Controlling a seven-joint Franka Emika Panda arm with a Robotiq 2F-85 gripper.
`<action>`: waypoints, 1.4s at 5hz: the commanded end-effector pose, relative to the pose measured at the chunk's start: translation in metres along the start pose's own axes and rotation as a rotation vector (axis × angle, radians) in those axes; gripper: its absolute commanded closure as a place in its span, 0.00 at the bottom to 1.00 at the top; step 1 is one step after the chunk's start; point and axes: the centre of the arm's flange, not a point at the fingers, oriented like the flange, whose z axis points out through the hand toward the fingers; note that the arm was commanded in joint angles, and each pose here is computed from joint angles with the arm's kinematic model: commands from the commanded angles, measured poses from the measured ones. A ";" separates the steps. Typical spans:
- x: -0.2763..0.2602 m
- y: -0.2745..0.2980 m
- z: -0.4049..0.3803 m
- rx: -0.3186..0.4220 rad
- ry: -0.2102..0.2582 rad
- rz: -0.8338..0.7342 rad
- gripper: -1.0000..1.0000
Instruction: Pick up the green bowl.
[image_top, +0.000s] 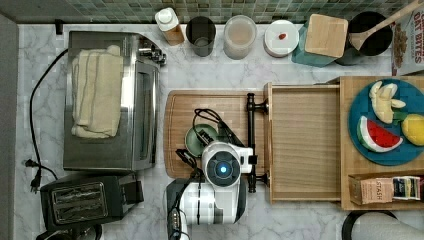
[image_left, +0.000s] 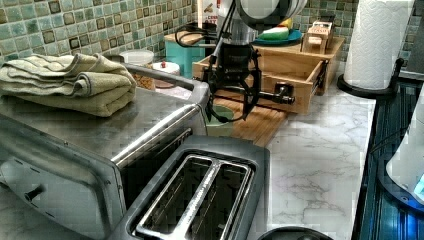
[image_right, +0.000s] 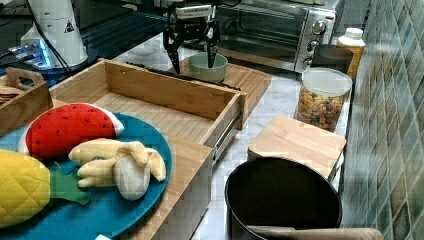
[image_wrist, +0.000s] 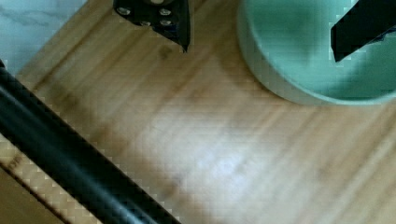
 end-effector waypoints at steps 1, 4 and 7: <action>-0.030 -0.009 0.015 -0.030 -0.040 0.054 0.00; -0.031 -0.015 0.007 -0.024 -0.028 0.087 1.00; -0.018 -0.020 -0.016 0.043 0.043 0.071 1.00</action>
